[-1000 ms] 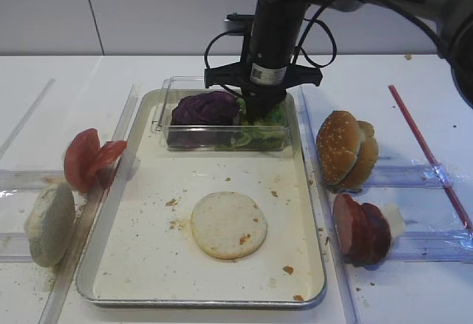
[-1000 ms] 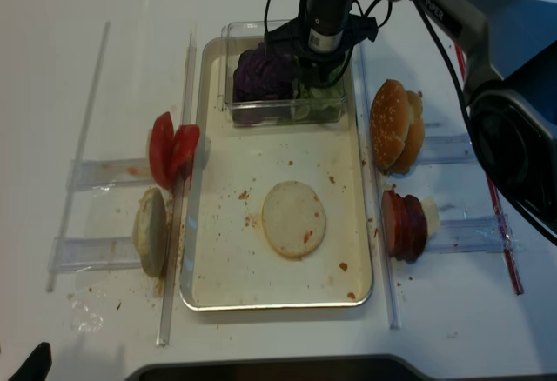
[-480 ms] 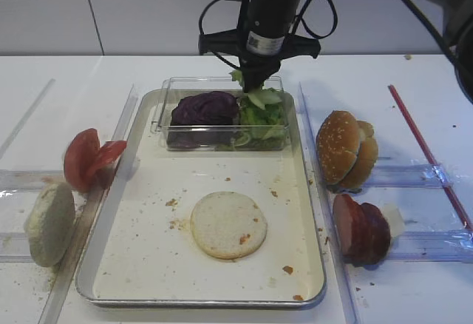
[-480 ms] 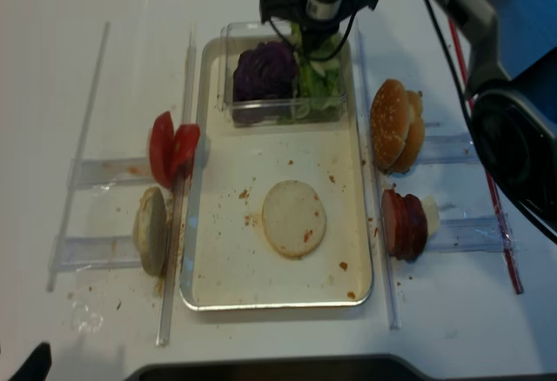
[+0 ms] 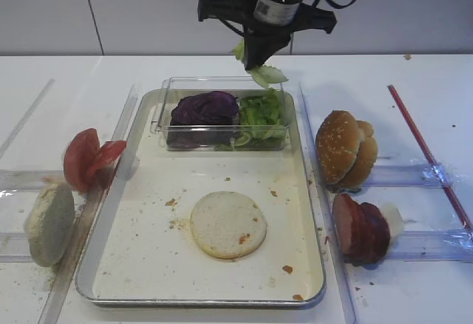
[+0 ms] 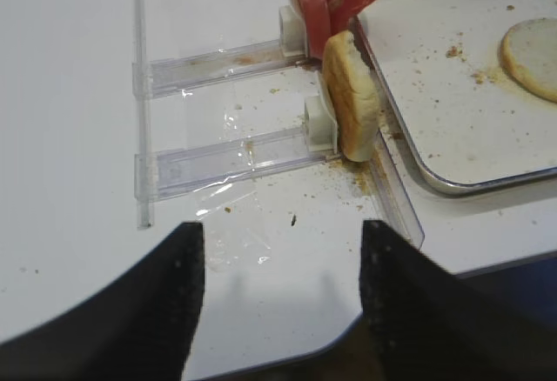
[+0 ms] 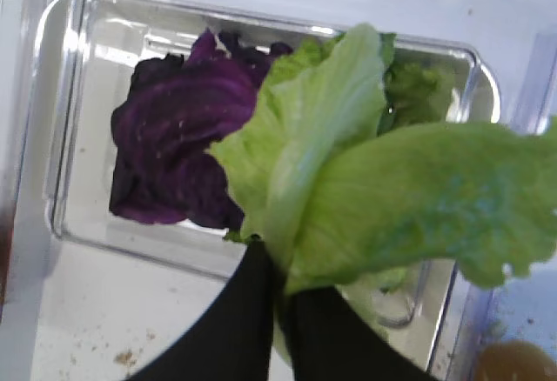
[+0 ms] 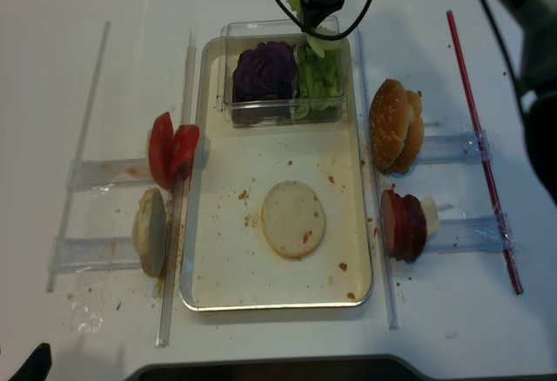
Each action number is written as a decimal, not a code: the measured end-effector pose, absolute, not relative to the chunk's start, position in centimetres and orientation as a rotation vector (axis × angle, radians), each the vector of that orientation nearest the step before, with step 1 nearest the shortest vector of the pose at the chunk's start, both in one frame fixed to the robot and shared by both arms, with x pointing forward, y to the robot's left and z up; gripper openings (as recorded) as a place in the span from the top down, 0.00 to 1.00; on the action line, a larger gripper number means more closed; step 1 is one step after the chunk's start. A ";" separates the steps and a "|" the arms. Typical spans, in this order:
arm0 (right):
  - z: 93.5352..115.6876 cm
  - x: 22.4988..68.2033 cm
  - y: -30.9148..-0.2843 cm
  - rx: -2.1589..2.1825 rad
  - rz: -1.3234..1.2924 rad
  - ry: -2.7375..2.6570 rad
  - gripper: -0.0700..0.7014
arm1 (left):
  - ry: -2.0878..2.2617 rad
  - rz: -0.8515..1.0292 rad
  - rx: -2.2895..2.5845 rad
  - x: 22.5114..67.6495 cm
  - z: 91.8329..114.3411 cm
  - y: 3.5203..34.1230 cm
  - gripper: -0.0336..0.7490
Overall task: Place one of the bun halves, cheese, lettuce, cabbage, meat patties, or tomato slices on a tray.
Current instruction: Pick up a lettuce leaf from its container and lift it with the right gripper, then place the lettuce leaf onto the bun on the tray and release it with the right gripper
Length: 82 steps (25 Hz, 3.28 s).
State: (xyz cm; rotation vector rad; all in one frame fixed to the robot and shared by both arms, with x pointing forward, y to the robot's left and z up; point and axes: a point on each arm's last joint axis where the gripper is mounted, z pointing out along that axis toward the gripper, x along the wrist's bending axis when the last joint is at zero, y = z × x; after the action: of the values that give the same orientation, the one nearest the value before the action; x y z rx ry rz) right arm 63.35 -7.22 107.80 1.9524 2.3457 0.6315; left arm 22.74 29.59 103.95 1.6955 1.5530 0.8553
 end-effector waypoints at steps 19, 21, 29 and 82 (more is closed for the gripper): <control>109.8 52.7 -11.7 2.054 0.551 2.467 0.85 | 1.553 0.855 1.695 22.7 103.9 29.6 0.49; 109.7 52.3 -11.1 2.008 0.534 2.489 0.85 | 1.553 0.855 1.695 22.7 103.9 29.6 0.49; 104.8 50.4 -4.7 1.860 0.322 2.700 0.85 | 1.553 0.855 1.695 22.7 103.9 29.6 0.49; 103.4 53.5 -1.5 1.837 0.329 2.627 0.18 | 1.553 0.855 1.695 22.7 103.9 29.6 0.49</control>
State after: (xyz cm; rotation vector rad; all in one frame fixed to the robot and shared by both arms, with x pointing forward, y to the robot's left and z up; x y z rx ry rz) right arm 53.52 -1.47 103.41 1.8372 2.6268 0.3295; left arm 22.74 29.59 103.95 1.6955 1.5530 0.8553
